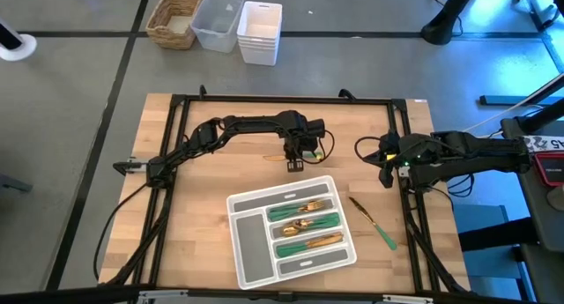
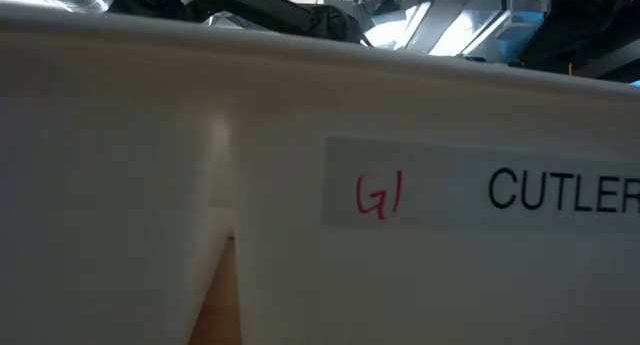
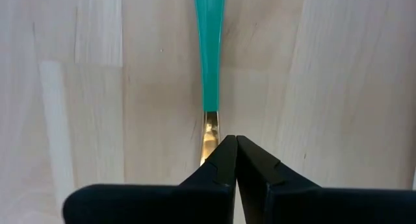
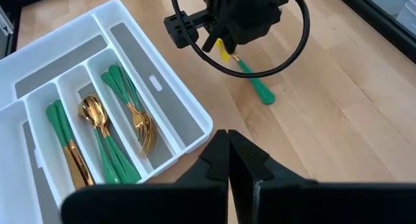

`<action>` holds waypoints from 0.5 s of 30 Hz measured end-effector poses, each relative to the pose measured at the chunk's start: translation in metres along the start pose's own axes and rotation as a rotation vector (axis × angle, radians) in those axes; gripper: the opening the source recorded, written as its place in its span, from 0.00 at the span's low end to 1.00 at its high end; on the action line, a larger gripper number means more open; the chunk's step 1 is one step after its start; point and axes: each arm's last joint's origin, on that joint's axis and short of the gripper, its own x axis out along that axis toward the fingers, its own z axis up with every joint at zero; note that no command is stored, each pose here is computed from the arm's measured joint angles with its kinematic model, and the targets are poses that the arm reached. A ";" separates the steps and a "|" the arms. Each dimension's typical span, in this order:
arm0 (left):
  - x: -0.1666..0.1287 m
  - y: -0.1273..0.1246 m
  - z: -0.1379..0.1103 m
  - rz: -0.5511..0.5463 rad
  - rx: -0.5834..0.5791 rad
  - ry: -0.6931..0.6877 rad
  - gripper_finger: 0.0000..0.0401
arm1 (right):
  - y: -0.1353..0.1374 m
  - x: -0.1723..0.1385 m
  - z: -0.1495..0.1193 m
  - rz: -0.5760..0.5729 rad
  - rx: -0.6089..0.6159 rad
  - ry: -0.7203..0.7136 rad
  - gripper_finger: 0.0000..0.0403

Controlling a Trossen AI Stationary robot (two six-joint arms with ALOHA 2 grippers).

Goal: Sort silverware
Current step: Put the green knife into the white silverware tray

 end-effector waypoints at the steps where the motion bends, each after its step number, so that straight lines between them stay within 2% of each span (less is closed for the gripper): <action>1: 0.000 0.000 0.000 0.000 -0.002 0.000 0.01 | 0.000 0.000 0.000 0.000 0.000 0.000 0.00; 7: -0.004 0.000 -0.002 -0.001 0.016 0.012 0.03 | 0.000 0.000 0.000 0.000 0.000 0.000 0.00; 15: -0.045 0.015 -0.009 -0.002 -0.036 -0.071 0.01 | 0.000 0.000 -0.001 0.006 -0.002 0.018 0.00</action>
